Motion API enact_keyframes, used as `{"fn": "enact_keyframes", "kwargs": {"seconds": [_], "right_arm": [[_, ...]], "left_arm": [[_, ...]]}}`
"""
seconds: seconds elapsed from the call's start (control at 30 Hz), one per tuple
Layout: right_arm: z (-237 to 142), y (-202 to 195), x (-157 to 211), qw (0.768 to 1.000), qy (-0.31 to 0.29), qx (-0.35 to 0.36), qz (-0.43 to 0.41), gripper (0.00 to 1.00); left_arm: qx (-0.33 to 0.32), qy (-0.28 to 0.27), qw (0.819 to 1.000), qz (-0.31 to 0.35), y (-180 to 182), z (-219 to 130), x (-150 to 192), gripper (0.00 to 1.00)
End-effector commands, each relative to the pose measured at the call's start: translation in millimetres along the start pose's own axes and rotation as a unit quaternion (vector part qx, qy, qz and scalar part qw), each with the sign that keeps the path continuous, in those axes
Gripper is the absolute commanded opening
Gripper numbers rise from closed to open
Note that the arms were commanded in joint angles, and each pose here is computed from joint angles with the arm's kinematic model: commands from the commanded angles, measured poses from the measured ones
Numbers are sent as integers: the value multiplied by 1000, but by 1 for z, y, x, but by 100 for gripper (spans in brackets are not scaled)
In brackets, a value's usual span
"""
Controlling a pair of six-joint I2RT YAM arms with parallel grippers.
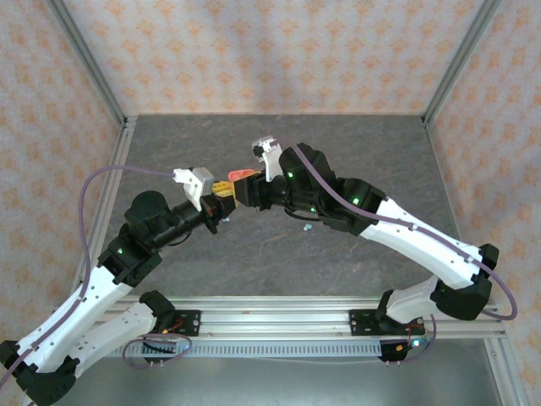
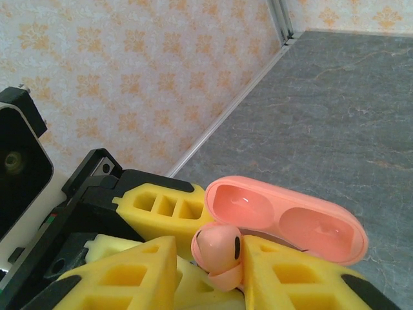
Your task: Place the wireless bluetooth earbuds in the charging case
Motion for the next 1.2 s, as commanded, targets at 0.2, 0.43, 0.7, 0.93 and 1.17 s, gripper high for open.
{"fn": "enact_keyframes", "kwargs": {"seconds": [0.2, 0.43, 0.7, 0.93, 1.17], "right_arm": [[-23, 5, -15, 1000, -23, 14, 11, 37], [-34, 14, -27, 999, -37, 3, 26, 37], [-44, 12, -39, 997, -36, -13, 73, 31], [-43, 30, -40, 994, -9, -72, 79, 11], [-30, 40, -28, 991, 38, -102, 77, 1]], "left_arm": [[0, -63, 998, 17, -4, -7, -31, 0], [0, -63, 998, 14, -3, -7, -30, 0], [4, -69, 998, 2, -4, -8, -34, 0], [5, -65, 998, -1, -4, -8, -33, 0], [5, -60, 998, -6, -4, -6, -32, 0]]}}
Point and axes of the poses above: each hand's point on the last joint's axis, 136 mm out from that joint toward the fingers, its own z axis out along the fingers, its own y axis along the line the jaws close on, x = y × z, the point moved 5 cm from there along -z, back along the fingers, and after that the axes turned 9 degrees about z, right-handed, at the moved point
